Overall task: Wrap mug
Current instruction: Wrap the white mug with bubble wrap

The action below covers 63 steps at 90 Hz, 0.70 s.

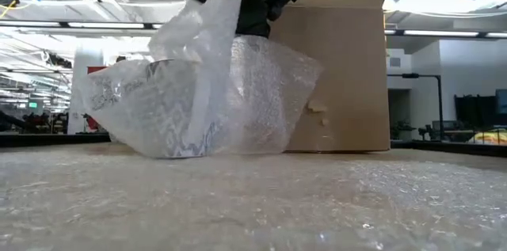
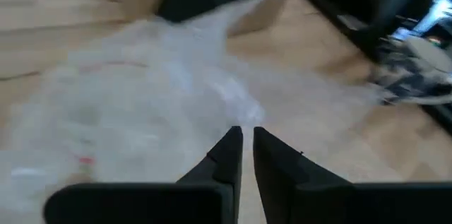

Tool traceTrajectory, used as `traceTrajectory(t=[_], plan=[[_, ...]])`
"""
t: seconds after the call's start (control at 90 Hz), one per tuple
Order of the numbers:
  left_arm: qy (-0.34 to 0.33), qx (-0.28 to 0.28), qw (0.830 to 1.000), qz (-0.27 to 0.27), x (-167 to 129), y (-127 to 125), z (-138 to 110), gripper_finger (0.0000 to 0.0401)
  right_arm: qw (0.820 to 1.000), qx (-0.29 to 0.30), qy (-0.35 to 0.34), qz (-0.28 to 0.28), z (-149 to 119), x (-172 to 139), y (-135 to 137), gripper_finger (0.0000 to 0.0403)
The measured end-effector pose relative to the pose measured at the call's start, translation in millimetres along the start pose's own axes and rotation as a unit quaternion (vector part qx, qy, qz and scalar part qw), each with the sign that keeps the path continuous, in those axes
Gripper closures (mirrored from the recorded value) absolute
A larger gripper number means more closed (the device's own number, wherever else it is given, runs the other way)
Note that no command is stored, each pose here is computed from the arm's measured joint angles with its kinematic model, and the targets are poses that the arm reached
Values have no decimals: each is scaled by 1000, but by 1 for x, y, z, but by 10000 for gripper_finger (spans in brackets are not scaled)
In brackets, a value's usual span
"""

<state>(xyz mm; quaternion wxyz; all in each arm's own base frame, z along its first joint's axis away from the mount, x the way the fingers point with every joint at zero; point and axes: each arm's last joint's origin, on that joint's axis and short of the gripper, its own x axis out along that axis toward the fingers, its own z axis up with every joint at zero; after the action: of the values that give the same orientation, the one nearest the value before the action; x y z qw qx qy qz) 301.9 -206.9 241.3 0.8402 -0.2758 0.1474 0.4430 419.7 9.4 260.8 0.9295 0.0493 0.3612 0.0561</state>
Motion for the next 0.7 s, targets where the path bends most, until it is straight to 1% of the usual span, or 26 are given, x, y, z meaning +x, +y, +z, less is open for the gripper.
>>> traceTrajectory(t=[0.078, 0.233, 0.344, 0.533, 0.7], plan=[[-9, 5, 1000, 22, 1, 7, 3, 399, 1000, -1, 4, 1, -1, 0, 1, 403], [-22, 23, 998, 56, 1, 17, 9, 400, 1000, -3, 6, 4, -1, 1, 5, 403], [-28, 38, 996, 74, 10, 23, 8, 401, 1000, 4, 7, 4, -2, 1, 6, 403], [-16, 0, 996, 92, 35, 34, -6, 401, 1000, 8, 7, 3, -2, 1, 5, 403], [4, -19, 993, 118, 47, 38, -4, 401, 1000, 16, 13, 2, -3, 1, 5, 403]])
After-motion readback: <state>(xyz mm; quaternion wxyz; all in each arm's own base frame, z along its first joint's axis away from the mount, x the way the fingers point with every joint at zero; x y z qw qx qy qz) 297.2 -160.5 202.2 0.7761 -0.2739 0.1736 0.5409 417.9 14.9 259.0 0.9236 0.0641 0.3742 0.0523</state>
